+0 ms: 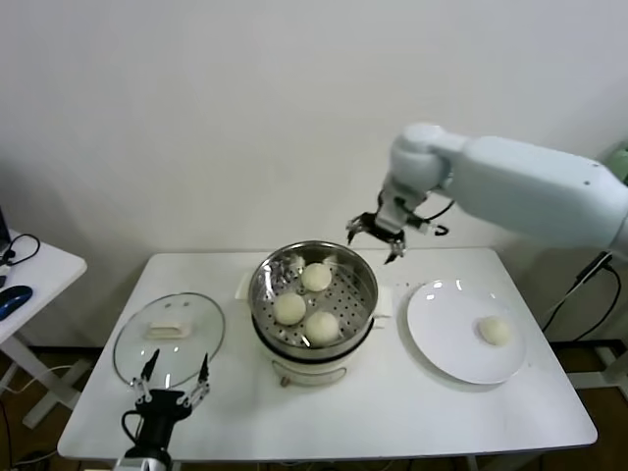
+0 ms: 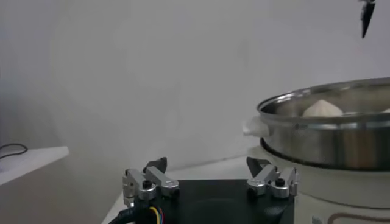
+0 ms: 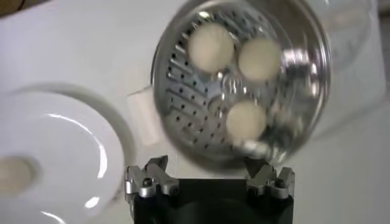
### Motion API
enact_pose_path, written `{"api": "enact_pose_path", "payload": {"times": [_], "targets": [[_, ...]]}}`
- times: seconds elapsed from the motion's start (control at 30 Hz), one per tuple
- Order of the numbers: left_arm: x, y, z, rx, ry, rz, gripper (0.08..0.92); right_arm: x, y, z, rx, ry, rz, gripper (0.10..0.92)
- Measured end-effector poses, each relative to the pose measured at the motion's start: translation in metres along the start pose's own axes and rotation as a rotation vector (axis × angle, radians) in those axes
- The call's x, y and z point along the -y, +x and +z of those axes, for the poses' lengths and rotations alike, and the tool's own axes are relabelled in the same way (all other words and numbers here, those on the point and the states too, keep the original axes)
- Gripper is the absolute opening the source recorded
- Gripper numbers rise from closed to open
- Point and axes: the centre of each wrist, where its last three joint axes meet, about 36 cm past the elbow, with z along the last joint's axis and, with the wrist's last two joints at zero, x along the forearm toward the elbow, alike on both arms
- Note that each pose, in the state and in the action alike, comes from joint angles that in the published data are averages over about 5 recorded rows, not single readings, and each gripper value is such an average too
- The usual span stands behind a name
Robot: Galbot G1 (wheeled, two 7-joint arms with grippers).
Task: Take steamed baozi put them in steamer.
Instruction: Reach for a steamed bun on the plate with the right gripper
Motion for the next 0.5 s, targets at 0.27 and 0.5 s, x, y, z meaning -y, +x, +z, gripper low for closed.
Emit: {"api": "enact_pose_path", "payload": {"times": [0.27, 0.5], "targets": [[-0.001, -0.002, -0.004, 0.031, 0.005, 0.007, 0.823, -0.088, 0.004, 0.090, 0.002, -0.401, 0.048, 0.823], [-0.001, 0.003, -0.004, 0.027, 0.013, 0.015, 0.823, -0.161, -0.019, 0.133, -0.027, -0.599, 0.041, 0.823]]}}
